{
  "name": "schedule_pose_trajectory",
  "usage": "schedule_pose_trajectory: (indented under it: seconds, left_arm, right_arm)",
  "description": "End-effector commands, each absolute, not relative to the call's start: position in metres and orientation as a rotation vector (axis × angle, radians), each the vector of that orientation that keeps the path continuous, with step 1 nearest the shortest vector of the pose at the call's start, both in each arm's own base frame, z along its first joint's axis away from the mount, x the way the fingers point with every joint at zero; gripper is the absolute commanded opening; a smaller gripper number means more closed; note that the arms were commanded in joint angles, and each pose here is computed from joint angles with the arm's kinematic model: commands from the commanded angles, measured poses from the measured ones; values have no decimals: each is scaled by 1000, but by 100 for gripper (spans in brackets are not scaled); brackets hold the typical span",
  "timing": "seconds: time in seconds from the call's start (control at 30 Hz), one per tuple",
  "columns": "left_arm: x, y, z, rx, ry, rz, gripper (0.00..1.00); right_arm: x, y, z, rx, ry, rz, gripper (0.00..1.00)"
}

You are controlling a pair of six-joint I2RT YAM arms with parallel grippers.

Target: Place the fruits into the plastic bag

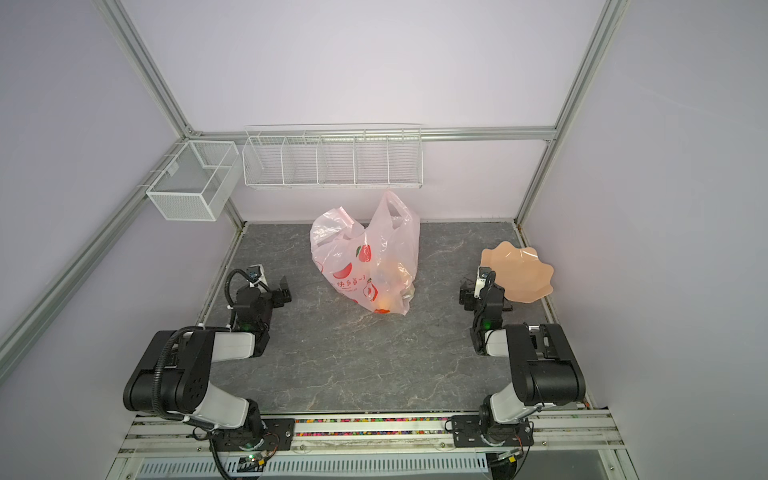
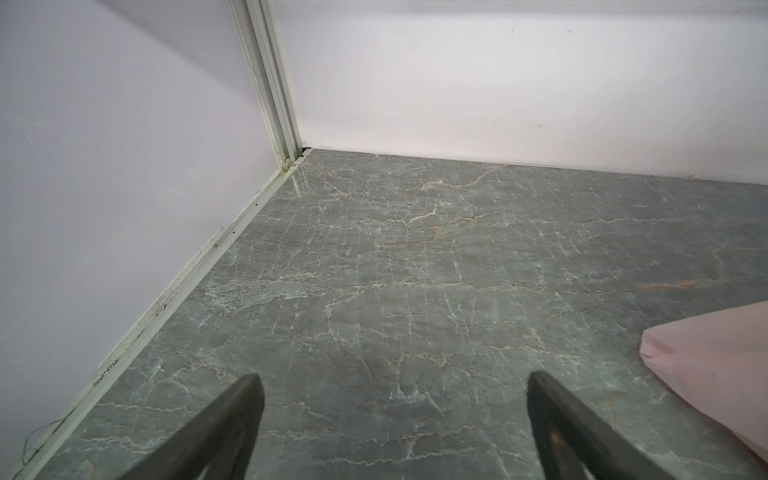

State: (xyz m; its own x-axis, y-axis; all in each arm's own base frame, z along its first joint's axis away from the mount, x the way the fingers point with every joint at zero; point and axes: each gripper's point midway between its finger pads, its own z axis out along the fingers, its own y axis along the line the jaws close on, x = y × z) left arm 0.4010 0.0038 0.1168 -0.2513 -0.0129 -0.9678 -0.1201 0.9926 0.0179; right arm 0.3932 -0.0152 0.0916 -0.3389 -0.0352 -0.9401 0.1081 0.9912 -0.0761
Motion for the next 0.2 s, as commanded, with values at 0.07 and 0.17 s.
schedule_pose_trajectory:
  seconds: [0.07, 0.17]
  left_arm:
    - [402, 4, 116, -89, 1822, 100, 99]
    - [402, 6, 117, -101, 1819, 105, 99]
  right_arm:
    - [392, -17, 95, 68, 1900, -155, 89]
    - [388, -15, 97, 55, 1877, -142, 89]
